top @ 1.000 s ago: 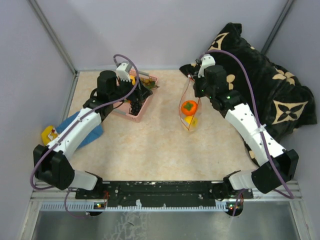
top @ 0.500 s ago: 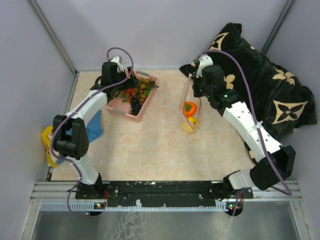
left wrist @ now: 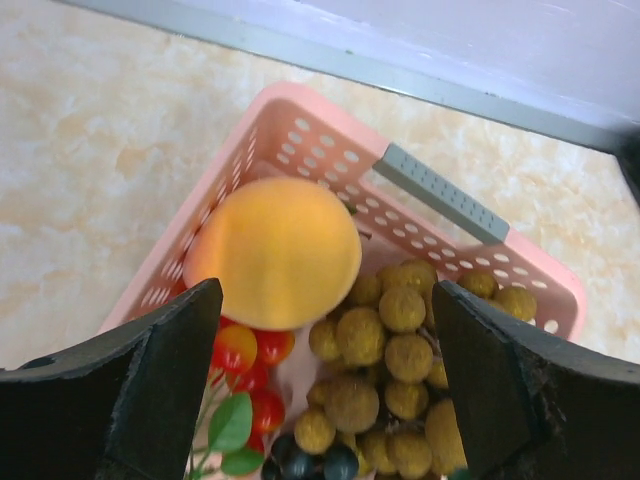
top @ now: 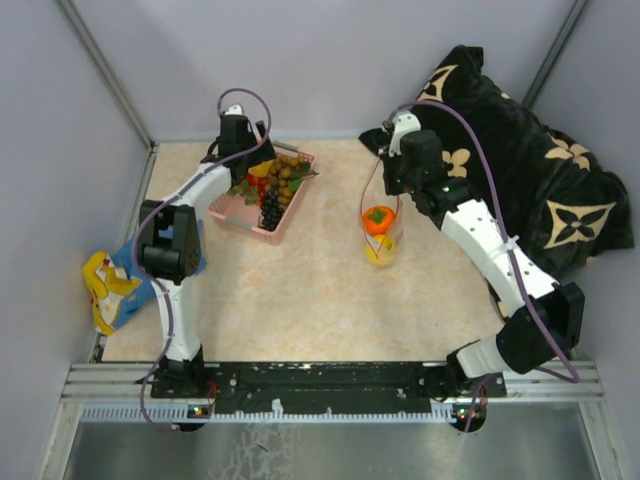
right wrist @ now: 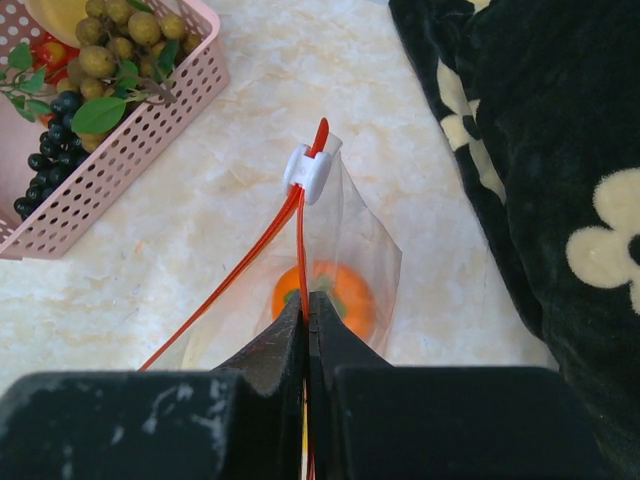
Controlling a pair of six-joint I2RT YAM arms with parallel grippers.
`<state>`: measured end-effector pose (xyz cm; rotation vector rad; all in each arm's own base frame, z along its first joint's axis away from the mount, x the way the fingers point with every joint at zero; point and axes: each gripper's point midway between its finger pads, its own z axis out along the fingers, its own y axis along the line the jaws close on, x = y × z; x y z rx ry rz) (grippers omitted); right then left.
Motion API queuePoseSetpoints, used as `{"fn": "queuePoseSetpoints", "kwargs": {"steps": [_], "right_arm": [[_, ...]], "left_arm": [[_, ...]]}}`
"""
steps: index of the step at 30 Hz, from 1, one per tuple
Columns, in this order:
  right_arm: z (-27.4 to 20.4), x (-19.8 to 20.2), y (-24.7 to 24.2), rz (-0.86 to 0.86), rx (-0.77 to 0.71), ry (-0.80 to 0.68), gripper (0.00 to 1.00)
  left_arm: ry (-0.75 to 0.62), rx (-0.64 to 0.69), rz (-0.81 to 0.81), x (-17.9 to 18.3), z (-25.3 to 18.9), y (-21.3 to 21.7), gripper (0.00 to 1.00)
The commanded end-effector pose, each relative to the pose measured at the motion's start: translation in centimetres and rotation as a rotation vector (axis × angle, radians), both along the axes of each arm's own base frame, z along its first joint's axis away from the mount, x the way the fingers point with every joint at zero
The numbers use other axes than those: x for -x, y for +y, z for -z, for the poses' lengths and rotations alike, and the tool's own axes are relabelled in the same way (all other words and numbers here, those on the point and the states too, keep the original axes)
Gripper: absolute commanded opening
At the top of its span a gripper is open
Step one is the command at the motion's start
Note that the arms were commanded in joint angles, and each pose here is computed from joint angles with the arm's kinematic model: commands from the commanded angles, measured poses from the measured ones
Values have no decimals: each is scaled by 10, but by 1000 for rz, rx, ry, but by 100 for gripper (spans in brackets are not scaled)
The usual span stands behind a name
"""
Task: Place the food in the zip-top bag and seal the zipper
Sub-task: Pick up the fake fruit from the bin.
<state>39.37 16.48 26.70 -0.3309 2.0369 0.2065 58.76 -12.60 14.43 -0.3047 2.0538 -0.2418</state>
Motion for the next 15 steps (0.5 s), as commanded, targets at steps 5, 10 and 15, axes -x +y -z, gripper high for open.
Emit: {"fn": "queuePoseSetpoints", "kwargs": {"steps": [5, 10, 15], "right_arm": [[-32, -15, 0, 10, -14, -94, 0], [-31, -17, -3, 19, 0, -96, 0], [-28, -18, -2, 18, 7, -88, 0]], "left_arm": [[-91, -163, 208, -40, 0, -7, 95], [-25, -235, 326, -39, 25, -5, 96], [72, -263, 402, -22, 56, -2, 94]]}}
